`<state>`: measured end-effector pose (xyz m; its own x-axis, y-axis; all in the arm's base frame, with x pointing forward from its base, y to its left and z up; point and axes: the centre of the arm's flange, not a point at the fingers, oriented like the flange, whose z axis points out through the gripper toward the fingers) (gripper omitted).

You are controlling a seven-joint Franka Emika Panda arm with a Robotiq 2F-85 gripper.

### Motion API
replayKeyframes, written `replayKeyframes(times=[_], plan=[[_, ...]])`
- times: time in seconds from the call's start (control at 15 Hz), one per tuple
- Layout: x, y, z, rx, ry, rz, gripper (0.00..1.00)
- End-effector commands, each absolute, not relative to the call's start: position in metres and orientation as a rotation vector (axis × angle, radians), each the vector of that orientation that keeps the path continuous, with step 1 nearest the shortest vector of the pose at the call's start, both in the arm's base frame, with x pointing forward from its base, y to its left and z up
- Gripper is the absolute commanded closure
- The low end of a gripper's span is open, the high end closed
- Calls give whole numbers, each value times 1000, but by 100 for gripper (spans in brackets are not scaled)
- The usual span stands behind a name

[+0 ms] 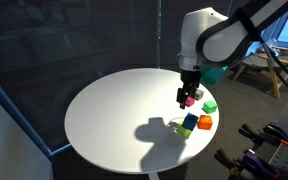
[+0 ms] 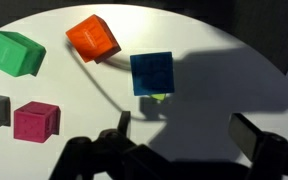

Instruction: Put the blue cube on the yellow cube

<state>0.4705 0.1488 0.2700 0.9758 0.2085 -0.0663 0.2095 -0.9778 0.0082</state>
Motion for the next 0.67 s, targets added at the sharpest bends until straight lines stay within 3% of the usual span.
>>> replayKeyframes(times=[0.0, 0.6], plan=[[462, 141, 302, 3115, 242, -73, 0], [448, 109, 350, 3132, 41, -11, 0]])
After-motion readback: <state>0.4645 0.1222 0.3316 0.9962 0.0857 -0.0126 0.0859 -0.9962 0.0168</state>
